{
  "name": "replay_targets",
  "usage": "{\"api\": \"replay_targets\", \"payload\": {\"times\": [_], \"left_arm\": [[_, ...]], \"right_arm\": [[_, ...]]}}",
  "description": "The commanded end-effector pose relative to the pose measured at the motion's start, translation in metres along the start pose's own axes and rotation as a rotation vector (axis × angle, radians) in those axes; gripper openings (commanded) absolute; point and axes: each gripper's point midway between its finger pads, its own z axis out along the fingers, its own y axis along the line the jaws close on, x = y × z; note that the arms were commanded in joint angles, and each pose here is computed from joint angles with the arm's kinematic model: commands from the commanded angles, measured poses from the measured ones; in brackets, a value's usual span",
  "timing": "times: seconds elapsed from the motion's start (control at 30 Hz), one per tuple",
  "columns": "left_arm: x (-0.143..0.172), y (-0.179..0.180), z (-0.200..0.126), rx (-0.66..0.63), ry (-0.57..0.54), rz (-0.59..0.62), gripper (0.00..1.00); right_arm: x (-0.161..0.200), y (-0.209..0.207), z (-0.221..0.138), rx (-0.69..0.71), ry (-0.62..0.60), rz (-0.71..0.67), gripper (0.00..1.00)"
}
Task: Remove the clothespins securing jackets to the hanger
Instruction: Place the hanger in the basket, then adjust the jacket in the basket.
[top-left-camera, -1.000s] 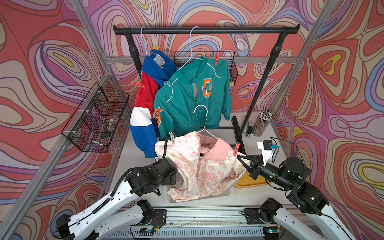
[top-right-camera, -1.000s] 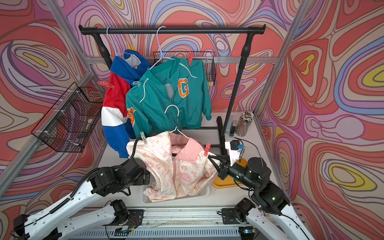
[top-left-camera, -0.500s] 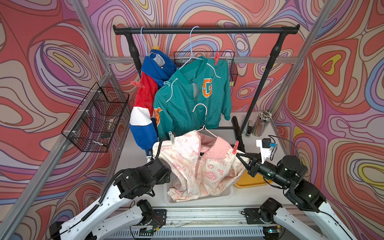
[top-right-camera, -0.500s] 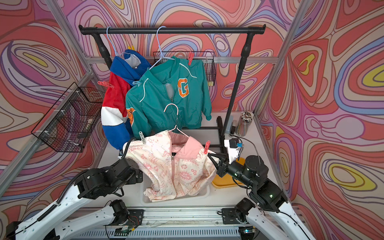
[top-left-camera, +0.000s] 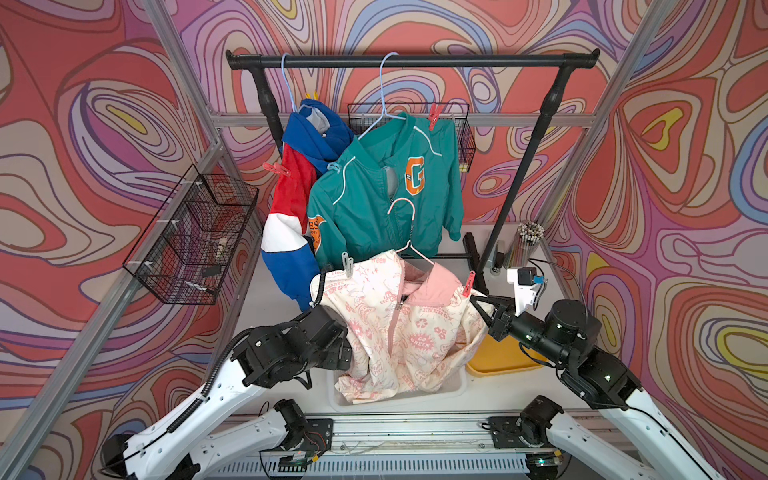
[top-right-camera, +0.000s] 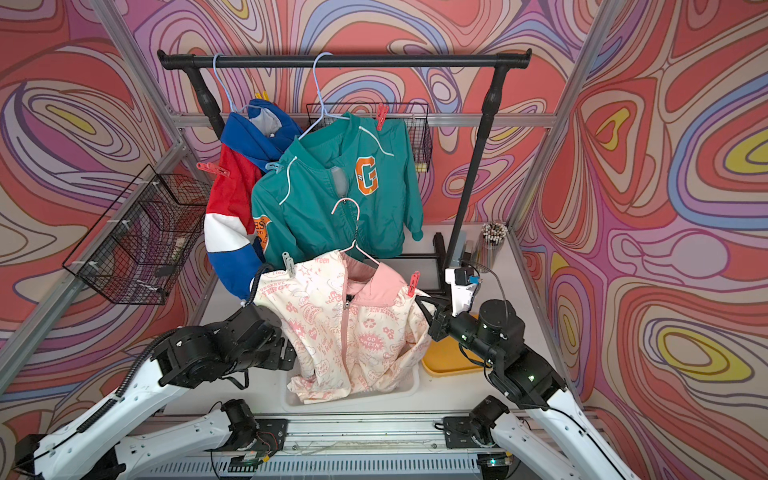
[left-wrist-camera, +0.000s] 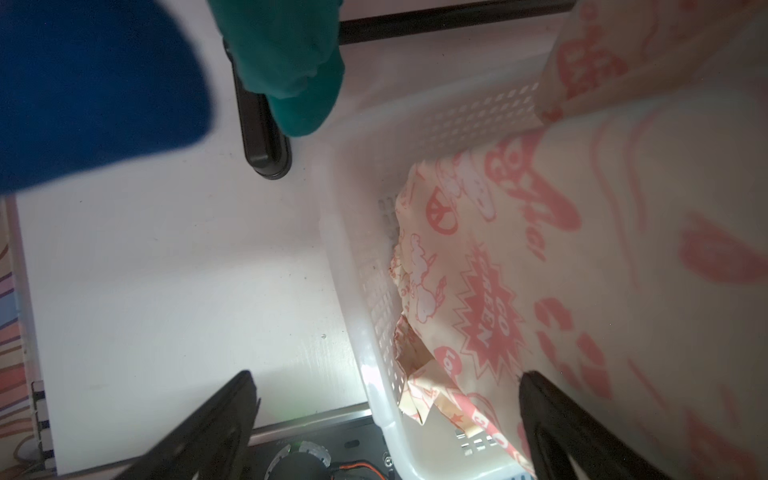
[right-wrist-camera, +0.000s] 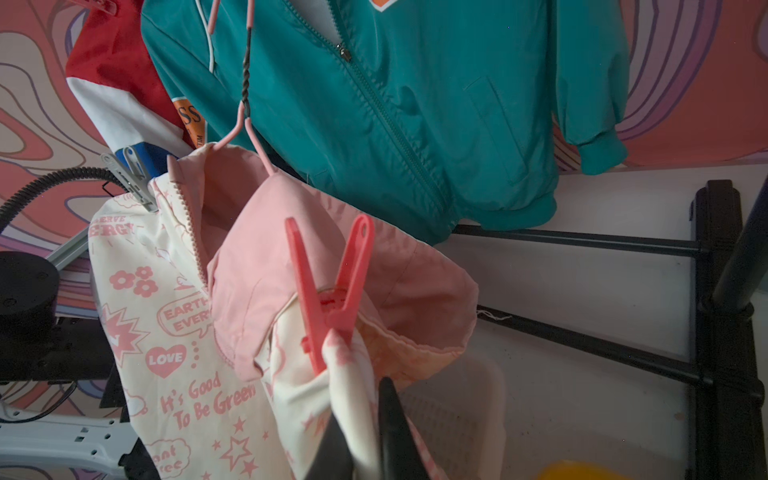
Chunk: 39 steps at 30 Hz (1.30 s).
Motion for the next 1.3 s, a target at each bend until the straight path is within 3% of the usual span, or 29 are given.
{"api": "replay_targets", "payload": {"times": [0.0,0.17,0.3,0.43,0.6,0.77,0.9,1.03,1.17,1.27], "left_arm": [[-0.018,-0.012,-0.004,0.047,-0.084,0.103,1.0],[-0.012,-0.017,-0.008,0.09,-0.065,0.119,1.0],[-0.008,-0.04,-0.024,0.263,-0.057,0.101,1.0],[-0.018,-0.001,-0.029,0.044,-0.085,0.058,1.0],[-0.013,-0.01,-0.033,0.11,-0.076,0.07,1.0],[-0.009,0.008,-0.029,0.018,-0.064,0.022,1.0],[-0.013,0.033,-0.041,-0.076,-0.125,-0.072,1.0],[-0.008,0.012,-0.042,0.073,-0.129,-0.05,1.0],[0.001,0.002,-0.023,0.077,-0.046,-0.019,1.0],[0.001,-0.02,-0.011,0.161,-0.034,-0.025,0.98]], "right_arm": [[-0.007,-0.04,0.005,0.22,-0.027,-0.013,0.0],[-0.008,-0.055,0.016,0.29,-0.018,-0.001,0.0],[-0.014,-0.062,0.021,0.302,-0.034,0.013,0.0],[-0.017,-0.074,0.026,0.327,-0.033,0.033,0.0],[-0.023,-0.088,0.028,0.337,-0.049,0.073,0.0],[-0.024,-0.094,0.036,0.339,-0.034,0.08,0.0],[-0.025,-0.093,0.042,0.318,-0.032,0.082,0.0],[-0.026,-0.083,0.044,0.263,-0.022,0.048,0.0],[-0.028,-0.062,0.038,0.165,-0.02,0.014,0.0],[-0.03,-0.048,0.03,0.11,-0.018,-0.004,0.0]]}}
